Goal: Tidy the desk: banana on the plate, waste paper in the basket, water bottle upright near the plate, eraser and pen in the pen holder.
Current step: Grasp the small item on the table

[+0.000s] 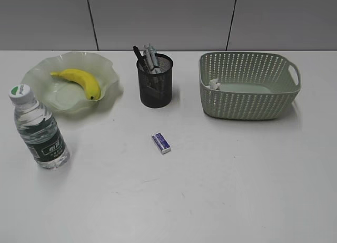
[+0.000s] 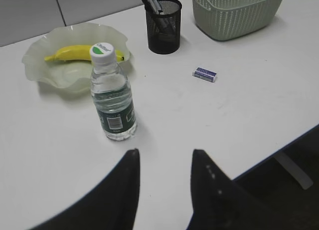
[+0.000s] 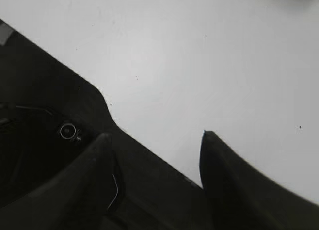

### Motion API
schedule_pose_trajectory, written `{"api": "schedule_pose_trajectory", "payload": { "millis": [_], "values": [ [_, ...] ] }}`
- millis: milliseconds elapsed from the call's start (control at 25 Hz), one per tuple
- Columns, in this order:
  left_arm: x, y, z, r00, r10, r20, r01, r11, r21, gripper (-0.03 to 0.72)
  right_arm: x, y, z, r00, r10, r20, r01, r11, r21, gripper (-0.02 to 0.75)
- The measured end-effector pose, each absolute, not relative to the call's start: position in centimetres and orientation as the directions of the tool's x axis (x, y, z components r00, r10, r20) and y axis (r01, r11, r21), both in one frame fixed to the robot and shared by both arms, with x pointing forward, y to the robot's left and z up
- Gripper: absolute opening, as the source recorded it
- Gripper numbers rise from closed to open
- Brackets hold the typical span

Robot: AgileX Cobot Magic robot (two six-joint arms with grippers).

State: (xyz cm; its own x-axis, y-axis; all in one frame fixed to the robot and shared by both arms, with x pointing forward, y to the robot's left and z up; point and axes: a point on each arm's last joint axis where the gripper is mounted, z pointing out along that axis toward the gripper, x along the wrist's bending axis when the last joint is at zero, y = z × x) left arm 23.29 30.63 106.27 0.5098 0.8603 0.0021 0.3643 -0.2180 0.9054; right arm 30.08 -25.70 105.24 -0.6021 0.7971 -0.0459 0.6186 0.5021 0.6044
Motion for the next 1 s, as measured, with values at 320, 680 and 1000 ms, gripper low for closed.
{"api": "schedule_pose_trajectory", "payload": {
  "millis": [320,680,1000],
  "values": [
    [26.6,28.2,107.8,0.532,0.846,-0.035,0.448,-0.246,0.860,0.260,25.0,-29.2,105.6,-0.581,0.811,-0.070,0.402,0.360,0.842,0.446],
    [39.8,18.8,109.0,0.536,0.820,-0.200,0.649,-0.249,0.719,0.259,23.3,-30.3,105.6,-0.571,0.817,-0.077,0.309,0.301,0.902,0.446],
    [50.1,7.6,105.8,0.446,0.832,-0.329,0.827,-0.242,0.508,0.259,23.4,-30.3,105.6,-0.570,0.818,-0.078,0.309,0.301,0.902,0.446]
  ]
}}
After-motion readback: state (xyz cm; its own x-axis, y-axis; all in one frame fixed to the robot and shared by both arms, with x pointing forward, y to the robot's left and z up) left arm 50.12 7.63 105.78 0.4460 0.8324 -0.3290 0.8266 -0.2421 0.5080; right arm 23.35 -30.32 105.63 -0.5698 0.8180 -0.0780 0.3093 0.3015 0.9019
